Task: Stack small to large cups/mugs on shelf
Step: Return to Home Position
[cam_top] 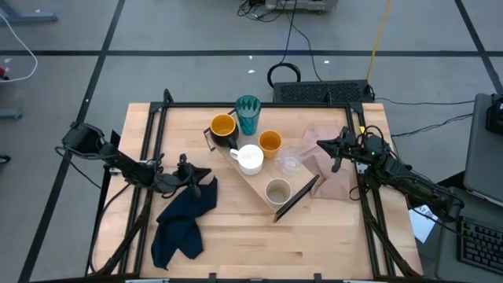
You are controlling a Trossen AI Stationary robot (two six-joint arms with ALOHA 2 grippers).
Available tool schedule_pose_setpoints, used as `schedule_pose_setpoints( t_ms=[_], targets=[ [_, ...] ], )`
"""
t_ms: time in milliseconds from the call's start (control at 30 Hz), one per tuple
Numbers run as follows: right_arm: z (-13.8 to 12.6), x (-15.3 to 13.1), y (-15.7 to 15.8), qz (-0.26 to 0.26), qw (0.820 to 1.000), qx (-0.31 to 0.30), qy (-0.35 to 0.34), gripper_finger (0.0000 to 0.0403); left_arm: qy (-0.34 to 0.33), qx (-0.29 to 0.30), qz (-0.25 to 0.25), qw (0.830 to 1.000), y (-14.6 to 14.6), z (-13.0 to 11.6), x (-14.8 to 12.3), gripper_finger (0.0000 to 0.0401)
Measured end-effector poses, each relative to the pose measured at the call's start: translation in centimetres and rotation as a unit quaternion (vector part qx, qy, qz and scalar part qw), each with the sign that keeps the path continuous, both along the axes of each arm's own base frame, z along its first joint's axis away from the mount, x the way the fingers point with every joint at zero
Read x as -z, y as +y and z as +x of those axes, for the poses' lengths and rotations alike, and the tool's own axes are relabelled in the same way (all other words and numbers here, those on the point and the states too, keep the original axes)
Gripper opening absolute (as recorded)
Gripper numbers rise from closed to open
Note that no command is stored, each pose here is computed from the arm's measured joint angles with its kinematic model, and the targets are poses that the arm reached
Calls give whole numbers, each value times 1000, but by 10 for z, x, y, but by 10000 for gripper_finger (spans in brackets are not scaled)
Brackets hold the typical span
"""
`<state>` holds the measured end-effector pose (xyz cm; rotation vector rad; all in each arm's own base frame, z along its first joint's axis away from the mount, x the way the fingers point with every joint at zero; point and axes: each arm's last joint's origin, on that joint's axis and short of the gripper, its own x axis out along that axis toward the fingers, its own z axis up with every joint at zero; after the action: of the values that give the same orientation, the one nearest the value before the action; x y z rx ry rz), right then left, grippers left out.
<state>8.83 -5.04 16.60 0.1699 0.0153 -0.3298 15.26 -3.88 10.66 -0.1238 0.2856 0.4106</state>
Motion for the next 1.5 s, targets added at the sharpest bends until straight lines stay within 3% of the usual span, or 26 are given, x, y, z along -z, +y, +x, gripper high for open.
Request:
schedule_pose_setpoints(
  t_ms=[333,433,567,667,800,1133,1367,1500],
  targets=[
    [0,0,0,0,1000,0,0,0,-11,3,-17,1000,2,-7,-10,41],
    [0,0,0,0,1000,0,0,0,23,74,-34,996,2,-16,-12,42],
    [0,0,0,-1,1000,0,-1,0,53,192,-97,975,0,-28,-15,42],
    [0,0,0,-2,1000,0,-2,0,58,205,-118,970,3,-33,-16,42],
    [0,-1,0,-2,1000,0,-3,0,1,179,-134,975,13,-38,-29,42],
    [0,-3,0,-7,1000,-2,-11,0,-115,165,-66,977,35,-47,-52,42],
    [0,-3,0,-9,1000,-2,-13,0,-162,164,19,973,43,-56,-62,42],
    [0,-4,0,-11,1000,-1,-15,0,-156,172,37,972,42,-56,-62,42]
  ],
)
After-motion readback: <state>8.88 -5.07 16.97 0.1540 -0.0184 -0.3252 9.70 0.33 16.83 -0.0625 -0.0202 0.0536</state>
